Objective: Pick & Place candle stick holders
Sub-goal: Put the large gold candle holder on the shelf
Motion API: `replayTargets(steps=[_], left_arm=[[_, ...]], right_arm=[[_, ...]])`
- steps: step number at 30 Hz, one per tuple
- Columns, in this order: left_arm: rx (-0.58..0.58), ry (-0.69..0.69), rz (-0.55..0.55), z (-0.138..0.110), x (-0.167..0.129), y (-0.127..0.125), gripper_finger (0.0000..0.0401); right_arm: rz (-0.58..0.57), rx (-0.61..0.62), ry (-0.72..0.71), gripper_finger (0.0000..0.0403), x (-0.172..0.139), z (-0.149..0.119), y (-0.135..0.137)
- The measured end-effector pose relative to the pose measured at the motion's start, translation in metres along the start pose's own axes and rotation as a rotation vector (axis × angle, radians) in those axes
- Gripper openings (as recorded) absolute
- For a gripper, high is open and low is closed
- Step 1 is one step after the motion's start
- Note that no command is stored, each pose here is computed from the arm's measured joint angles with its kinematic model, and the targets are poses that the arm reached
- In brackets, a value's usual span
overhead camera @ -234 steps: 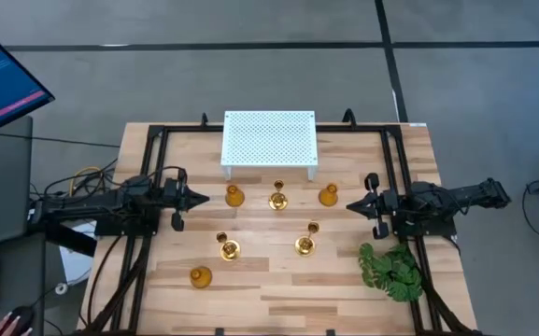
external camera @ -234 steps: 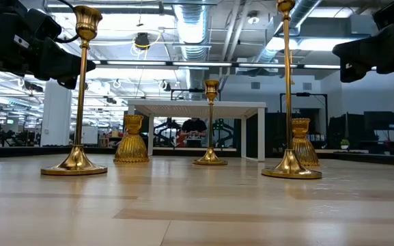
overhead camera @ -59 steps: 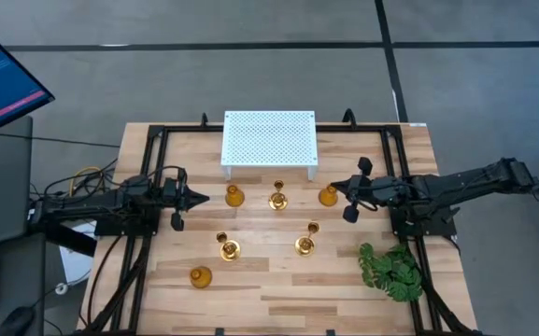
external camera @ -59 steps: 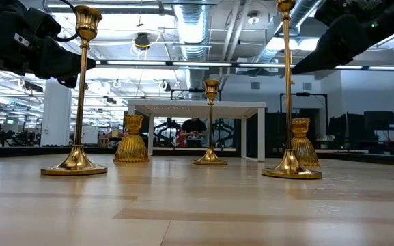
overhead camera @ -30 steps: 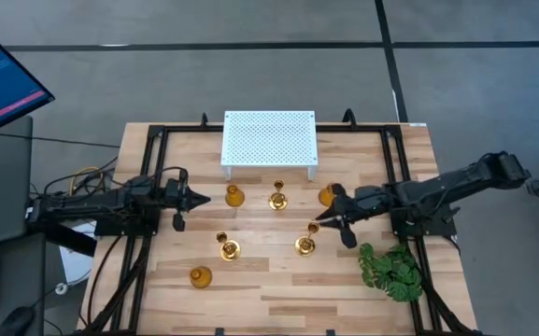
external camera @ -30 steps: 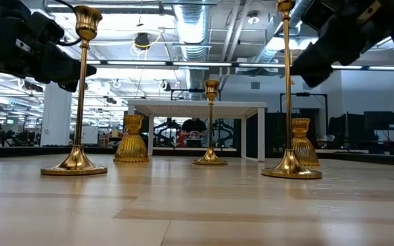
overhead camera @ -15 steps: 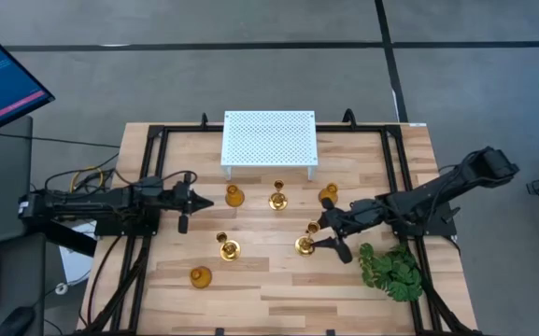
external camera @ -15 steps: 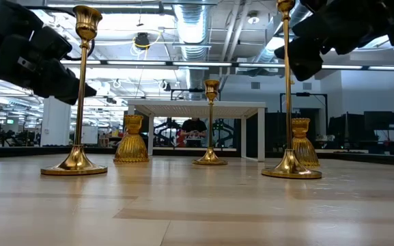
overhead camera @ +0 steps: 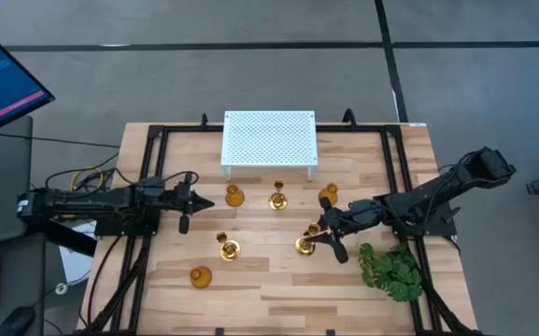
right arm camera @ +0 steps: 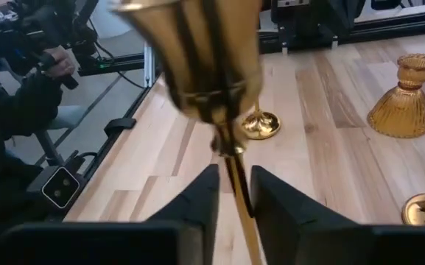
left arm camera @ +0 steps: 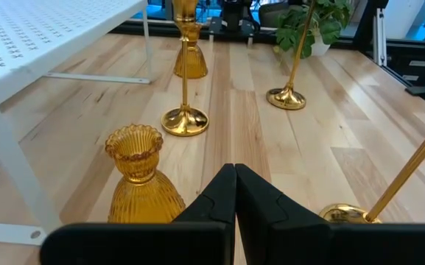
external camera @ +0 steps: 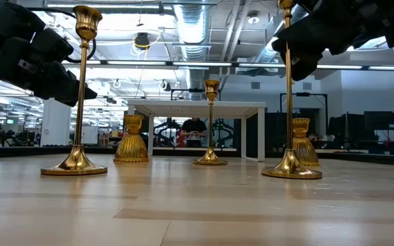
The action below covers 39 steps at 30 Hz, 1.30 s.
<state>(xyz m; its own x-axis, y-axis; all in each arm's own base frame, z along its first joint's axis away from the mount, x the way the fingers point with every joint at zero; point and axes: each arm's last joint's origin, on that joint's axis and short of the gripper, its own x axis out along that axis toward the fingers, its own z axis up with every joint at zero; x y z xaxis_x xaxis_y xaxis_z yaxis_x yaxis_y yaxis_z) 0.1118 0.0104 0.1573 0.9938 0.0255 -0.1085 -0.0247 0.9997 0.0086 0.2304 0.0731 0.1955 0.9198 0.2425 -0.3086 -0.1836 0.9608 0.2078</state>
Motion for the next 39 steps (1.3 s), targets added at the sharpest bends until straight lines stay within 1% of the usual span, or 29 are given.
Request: replayTargets(steps=[5,11,15,18,24,28,31,35,39], left_arm=[[0.000,-0.001,0.000,0.000,0.000,0.000,0.0004],[0.000,-0.005,0.000,0.000,0.000,0.000,0.0004],[0.000,-0.005,0.000,0.001,0.000,0.000,0.0004],[0.001,-0.005,0.000,0.001,0.000,0.000,0.0004],[0.001,-0.007,0.000,0.001,0.000,0.000,0.0004],[0.001,-0.009,0.000,0.001,0.000,0.000,0.0004],[0.001,-0.009,0.000,0.001,0.000,0.000,0.0004],[0.002,-0.011,0.000,0.001,0.000,0.000,0.0004],[0.004,-0.012,0.000,0.001,0.000,0.000,0.0004]], right_arm=[[-0.012,0.007,-0.007,0.0011,0.000,0.001,0.000],[-0.033,0.002,-0.030,0.0011,-0.004,0.008,-0.002],[-0.046,-0.031,-0.053,0.0007,-0.011,0.030,-0.002],[-0.074,-0.054,-0.025,0.0007,-0.018,0.049,-0.004],[-0.129,-0.147,-0.042,0.0005,-0.036,0.100,-0.011],[-0.120,-0.196,-0.068,0.0004,-0.046,0.127,-0.026],[-0.138,-0.203,-0.096,0.0003,-0.054,0.142,-0.042],[-0.209,-0.188,-0.124,0.0005,-0.067,0.155,-0.066],[-0.263,-0.175,-0.146,0.0003,-0.079,0.162,-0.090]])
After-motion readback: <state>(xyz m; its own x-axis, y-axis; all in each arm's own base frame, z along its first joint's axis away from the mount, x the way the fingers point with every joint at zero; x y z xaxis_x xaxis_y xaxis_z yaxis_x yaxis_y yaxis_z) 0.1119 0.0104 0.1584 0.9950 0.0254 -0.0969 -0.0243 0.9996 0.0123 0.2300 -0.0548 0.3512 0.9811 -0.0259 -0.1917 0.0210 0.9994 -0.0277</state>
